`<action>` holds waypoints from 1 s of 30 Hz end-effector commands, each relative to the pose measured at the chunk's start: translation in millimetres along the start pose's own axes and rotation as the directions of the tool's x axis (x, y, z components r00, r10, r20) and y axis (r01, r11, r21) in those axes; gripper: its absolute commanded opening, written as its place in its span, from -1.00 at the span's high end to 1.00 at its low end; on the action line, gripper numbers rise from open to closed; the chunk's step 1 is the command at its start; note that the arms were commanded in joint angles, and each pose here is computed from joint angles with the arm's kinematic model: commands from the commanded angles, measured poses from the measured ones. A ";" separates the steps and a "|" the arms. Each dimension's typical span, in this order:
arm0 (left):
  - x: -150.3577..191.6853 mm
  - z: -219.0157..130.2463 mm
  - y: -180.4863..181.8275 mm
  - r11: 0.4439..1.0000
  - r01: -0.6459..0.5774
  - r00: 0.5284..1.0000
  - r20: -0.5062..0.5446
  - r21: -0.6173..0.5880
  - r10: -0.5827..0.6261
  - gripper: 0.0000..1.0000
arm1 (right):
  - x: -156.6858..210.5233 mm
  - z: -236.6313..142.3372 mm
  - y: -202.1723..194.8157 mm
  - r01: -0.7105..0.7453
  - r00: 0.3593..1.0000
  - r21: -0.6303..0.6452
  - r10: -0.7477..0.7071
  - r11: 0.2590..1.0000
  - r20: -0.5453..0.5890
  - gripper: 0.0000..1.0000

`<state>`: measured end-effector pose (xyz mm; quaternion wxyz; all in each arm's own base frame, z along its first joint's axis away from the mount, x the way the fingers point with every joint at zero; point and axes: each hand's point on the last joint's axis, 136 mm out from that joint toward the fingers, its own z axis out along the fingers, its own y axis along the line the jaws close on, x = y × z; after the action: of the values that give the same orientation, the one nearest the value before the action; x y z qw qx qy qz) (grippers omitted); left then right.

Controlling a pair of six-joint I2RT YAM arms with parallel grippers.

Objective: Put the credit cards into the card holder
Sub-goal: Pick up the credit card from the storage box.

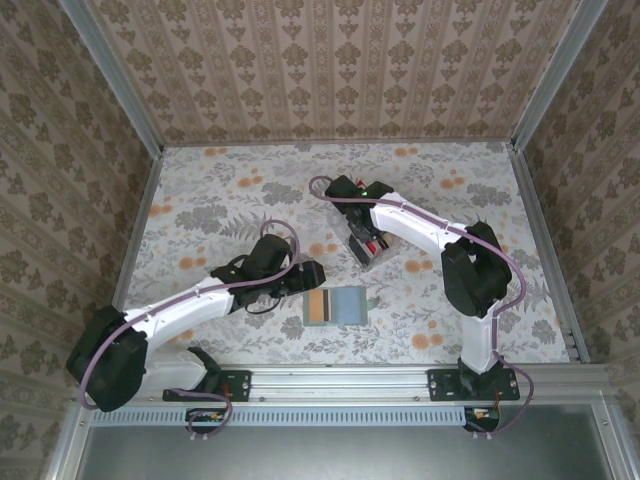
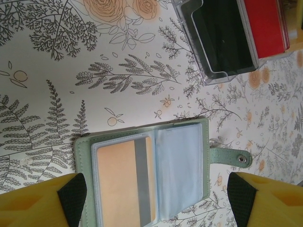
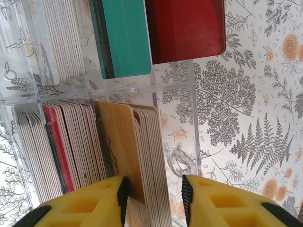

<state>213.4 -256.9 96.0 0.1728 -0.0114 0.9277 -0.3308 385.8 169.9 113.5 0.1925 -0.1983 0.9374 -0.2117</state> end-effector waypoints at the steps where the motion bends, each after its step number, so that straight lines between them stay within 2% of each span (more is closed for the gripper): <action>1: -7.6 -1.4 -8.7 1.000 -0.010 1.000 0.011 0.024 0.010 -0.62 | 3.1 -12.0 -15.6 0.014 1.000 0.051 -0.014 0.999 0.013 0.28; 15: -7.9 -0.5 -10.0 1.000 -0.008 1.000 0.008 0.026 0.008 -0.62 | 1.5 -13.5 -18.5 0.041 0.999 0.106 -0.043 0.993 0.018 0.29; 17: -7.6 -0.3 -9.8 1.000 -0.009 1.000 0.006 0.026 0.008 -0.62 | 2.0 -13.2 -15.6 0.047 0.999 0.090 -0.049 0.995 0.016 0.50; 18: -7.5 -0.2 -9.6 1.000 -0.007 1.000 0.006 0.025 0.007 -0.62 | 1.8 -13.5 -14.6 0.049 0.999 0.083 -0.050 0.995 0.016 0.52; 30: -7.7 0.2 -9.9 1.000 -0.005 1.000 0.005 0.026 0.005 -0.62 | -0.8 -16.0 -15.8 0.070 0.997 0.125 -0.075 0.990 0.029 0.53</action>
<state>213.3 -258.2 93.6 0.1691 -0.0108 0.9283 -0.3309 386.4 170.7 120.5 0.2055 -0.2170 0.9219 -0.2463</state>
